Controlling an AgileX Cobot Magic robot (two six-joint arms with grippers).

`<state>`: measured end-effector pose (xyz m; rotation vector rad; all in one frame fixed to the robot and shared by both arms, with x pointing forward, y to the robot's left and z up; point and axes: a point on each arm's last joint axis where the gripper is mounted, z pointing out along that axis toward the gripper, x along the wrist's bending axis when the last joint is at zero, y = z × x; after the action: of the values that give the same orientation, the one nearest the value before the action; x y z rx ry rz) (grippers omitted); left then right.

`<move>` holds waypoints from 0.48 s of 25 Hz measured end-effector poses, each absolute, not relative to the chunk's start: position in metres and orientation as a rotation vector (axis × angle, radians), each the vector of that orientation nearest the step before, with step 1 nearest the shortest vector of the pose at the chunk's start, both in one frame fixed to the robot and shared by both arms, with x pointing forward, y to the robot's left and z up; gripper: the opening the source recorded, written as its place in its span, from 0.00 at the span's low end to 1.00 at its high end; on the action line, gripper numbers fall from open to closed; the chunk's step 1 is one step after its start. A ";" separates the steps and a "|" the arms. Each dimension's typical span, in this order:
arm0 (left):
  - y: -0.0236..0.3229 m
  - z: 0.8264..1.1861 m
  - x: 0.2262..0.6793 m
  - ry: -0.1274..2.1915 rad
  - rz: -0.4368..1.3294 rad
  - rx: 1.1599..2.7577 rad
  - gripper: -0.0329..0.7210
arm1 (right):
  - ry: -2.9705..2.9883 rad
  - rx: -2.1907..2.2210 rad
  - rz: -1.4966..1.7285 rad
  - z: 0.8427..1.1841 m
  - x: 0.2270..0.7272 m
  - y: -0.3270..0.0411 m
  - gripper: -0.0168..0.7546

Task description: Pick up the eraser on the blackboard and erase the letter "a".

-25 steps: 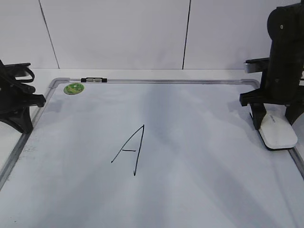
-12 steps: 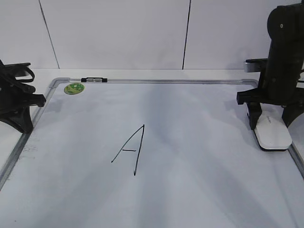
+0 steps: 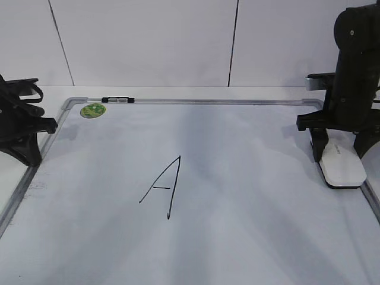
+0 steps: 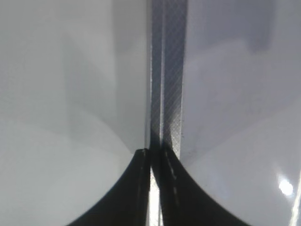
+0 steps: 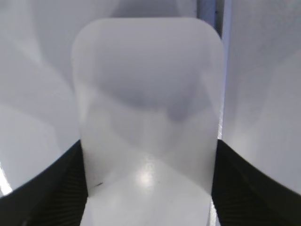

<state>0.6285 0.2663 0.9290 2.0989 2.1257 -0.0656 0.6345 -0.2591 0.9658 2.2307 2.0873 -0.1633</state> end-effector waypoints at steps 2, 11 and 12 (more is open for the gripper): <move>0.266 0.929 0.629 2.126 -0.066 2.099 0.09 | 2.087 2.229 -0.164 0.966 0.634 -0.259 0.75; 0.266 0.929 0.629 2.125 -0.064 2.097 0.09 | 2.151 2.172 -0.168 0.966 0.634 -0.259 0.79; 0.266 0.929 0.629 2.125 -0.064 2.097 0.09 | 2.153 2.169 -0.169 0.966 0.634 -0.259 0.80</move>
<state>0.6287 0.2662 0.9290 2.0970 2.1250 -0.0638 0.6345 -0.2593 0.9659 2.1690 2.1532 -0.1687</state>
